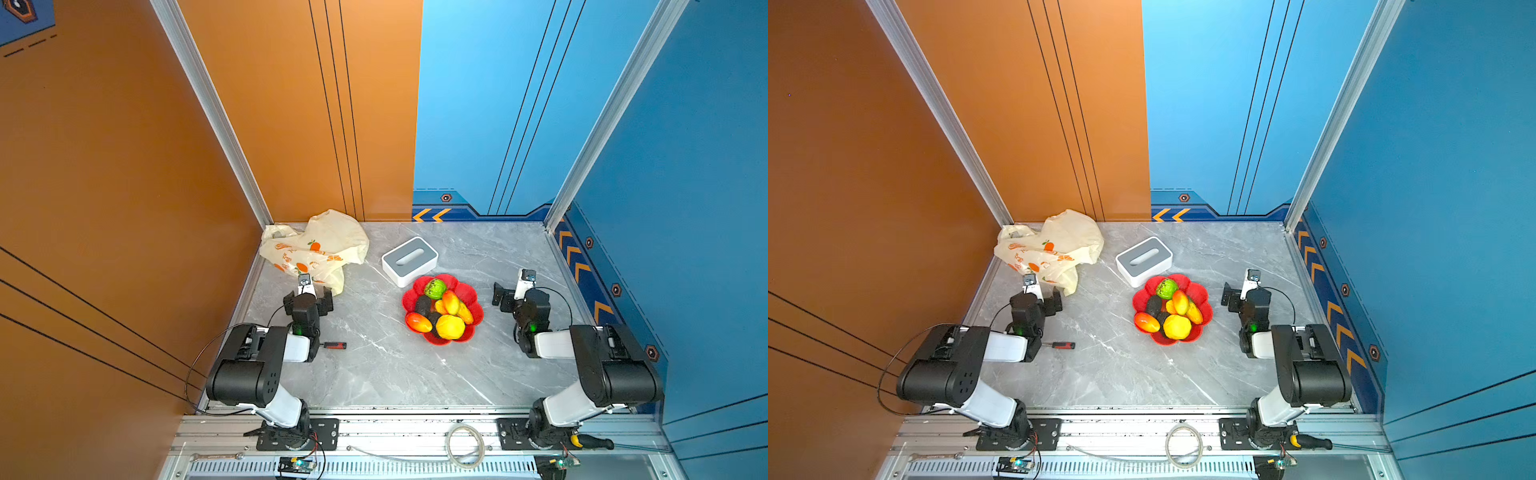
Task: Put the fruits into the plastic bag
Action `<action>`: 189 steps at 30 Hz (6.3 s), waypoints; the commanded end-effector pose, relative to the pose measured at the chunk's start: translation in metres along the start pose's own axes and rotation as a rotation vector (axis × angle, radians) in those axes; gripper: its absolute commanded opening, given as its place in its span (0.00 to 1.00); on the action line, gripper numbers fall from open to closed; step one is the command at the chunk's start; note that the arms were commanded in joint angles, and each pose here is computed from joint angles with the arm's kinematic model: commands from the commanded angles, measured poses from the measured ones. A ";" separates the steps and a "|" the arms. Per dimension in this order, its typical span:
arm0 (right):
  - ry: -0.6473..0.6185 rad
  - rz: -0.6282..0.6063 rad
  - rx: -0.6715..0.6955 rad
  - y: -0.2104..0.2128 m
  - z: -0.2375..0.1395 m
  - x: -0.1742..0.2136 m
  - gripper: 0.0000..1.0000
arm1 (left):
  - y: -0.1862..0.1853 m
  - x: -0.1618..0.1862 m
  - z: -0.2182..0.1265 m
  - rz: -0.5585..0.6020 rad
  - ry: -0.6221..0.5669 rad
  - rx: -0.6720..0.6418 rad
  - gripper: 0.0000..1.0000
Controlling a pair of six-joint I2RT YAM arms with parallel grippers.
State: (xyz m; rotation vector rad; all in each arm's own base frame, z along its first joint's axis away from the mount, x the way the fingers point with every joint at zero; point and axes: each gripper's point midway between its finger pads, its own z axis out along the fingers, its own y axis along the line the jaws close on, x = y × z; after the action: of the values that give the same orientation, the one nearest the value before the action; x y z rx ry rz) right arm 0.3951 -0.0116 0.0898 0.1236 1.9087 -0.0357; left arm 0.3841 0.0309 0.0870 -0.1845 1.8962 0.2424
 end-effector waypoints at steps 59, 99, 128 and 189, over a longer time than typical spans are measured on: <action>0.043 0.491 0.081 -0.030 -0.048 -0.108 1.00 | 0.029 -0.116 -0.064 -0.163 0.037 -0.194 0.98; 0.646 0.288 -0.485 0.179 -0.122 -0.085 1.00 | -0.045 -0.080 0.040 -1.326 0.649 0.201 0.98; 0.672 0.315 -0.500 0.196 -0.100 -0.065 1.00 | -0.094 -0.144 0.001 -1.295 0.577 0.345 0.98; 0.531 0.385 -0.564 0.197 -0.138 -0.123 1.00 | -0.158 -0.245 -0.250 -0.195 0.333 1.162 0.00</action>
State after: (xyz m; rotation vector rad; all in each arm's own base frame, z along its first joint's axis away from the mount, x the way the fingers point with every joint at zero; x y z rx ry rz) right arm 0.3261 0.1971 0.2428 0.0857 2.3424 0.8550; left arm 0.3123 -0.1728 0.3919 0.2079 2.0137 -1.0700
